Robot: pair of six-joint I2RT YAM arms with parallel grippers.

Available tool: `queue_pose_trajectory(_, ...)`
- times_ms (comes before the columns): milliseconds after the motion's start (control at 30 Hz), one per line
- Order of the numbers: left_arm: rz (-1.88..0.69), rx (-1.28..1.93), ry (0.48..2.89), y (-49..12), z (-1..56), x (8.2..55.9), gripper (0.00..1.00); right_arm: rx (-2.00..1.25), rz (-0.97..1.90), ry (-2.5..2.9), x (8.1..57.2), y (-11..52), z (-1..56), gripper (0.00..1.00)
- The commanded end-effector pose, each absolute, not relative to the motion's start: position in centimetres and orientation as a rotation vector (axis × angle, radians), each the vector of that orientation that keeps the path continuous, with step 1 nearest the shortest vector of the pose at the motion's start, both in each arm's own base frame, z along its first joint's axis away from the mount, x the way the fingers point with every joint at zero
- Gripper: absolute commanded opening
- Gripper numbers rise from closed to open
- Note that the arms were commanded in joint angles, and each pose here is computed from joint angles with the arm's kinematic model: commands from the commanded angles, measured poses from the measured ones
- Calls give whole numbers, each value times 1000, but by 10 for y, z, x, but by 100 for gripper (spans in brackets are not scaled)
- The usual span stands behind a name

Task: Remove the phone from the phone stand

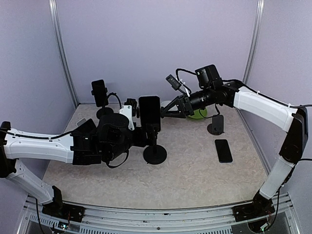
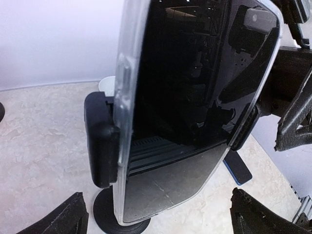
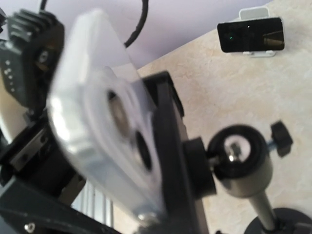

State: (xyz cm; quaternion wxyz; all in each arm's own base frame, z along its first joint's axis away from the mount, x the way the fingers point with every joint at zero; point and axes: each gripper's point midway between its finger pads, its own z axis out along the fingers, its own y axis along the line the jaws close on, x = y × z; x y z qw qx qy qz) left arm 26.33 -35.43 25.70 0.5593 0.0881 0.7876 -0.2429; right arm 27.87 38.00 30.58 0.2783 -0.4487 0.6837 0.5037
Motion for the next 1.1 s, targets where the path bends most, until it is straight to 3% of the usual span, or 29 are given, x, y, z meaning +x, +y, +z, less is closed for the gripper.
queue_pose_trajectory(0,-604,141,1824,-345,271,263,99,-1259,1292,1760,279,375,323,50)
queue_pose_trajectory(867,-605,41,1839,-326,277,262,99,-1327,1257,1764,282,394,307,47)
queue_pose_trajectory(1067,-652,-59,1778,-305,286,259,99,-1333,1252,1743,286,398,314,33)
